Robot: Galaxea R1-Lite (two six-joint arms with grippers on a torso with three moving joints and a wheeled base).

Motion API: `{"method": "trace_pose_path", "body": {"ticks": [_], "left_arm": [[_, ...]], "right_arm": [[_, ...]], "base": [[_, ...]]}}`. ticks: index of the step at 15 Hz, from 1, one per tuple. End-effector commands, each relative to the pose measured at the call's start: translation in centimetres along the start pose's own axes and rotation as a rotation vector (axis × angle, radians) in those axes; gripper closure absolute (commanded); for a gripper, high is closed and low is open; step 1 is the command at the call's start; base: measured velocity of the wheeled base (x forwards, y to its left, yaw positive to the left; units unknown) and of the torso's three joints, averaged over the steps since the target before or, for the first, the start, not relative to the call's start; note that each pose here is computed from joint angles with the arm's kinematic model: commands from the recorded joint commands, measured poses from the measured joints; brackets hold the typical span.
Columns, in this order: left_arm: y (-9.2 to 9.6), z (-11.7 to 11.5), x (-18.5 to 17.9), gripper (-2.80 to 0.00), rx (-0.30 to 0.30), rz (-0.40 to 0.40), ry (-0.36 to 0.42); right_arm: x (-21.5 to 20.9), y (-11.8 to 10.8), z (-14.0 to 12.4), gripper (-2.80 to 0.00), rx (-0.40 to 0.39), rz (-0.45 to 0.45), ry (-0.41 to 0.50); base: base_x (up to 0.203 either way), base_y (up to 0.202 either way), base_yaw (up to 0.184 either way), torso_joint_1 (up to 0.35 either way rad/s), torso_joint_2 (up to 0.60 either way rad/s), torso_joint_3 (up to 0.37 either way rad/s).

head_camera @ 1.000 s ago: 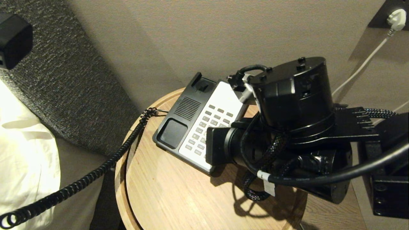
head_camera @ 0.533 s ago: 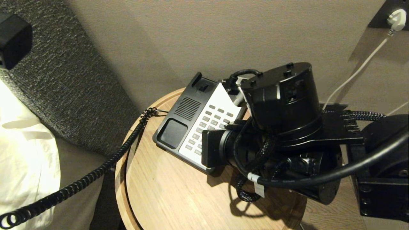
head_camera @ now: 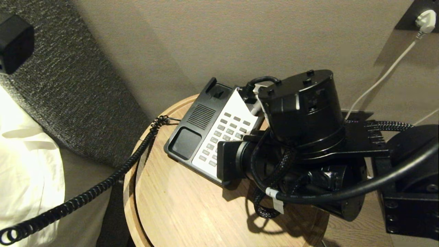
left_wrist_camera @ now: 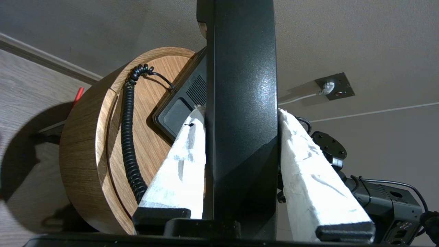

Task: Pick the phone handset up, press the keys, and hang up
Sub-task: Dial the number

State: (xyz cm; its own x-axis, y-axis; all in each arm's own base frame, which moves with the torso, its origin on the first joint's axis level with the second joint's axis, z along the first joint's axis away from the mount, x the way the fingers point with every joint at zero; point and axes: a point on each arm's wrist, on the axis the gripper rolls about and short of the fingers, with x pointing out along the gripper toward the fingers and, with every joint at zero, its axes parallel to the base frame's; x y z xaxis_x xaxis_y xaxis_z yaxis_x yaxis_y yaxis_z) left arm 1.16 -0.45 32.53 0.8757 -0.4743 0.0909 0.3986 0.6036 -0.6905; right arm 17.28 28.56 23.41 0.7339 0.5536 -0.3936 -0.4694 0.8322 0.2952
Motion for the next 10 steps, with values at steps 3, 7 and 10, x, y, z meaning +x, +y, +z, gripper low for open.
{"method": "trace_pose_path", "body": {"ticks": [3,7,10], "left_arm": [[0.01,0.01,-0.07,0.0,-0.005,0.0,-0.002],[0.01,0.01,-0.07,0.0,-0.005,0.0,-0.002],[0.01,0.01,-0.07,0.0,-0.005,0.0,-0.002]], "right_arm": [[0.08,0.0,-0.09,0.0,-0.001,-0.004,0.003],[0.1,-0.03,-0.21,0.0,-0.002,-0.006,0.006],[0.21,-0.07,-0.37,0.0,-0.008,-0.011,0.011]], "base": [[0.0,0.0,0.0,0.0,0.0,0.0],[0.0,0.0,0.0,0.0,0.0,0.0],[0.0,0.0,0.0,0.0,0.0,0.0]]}}
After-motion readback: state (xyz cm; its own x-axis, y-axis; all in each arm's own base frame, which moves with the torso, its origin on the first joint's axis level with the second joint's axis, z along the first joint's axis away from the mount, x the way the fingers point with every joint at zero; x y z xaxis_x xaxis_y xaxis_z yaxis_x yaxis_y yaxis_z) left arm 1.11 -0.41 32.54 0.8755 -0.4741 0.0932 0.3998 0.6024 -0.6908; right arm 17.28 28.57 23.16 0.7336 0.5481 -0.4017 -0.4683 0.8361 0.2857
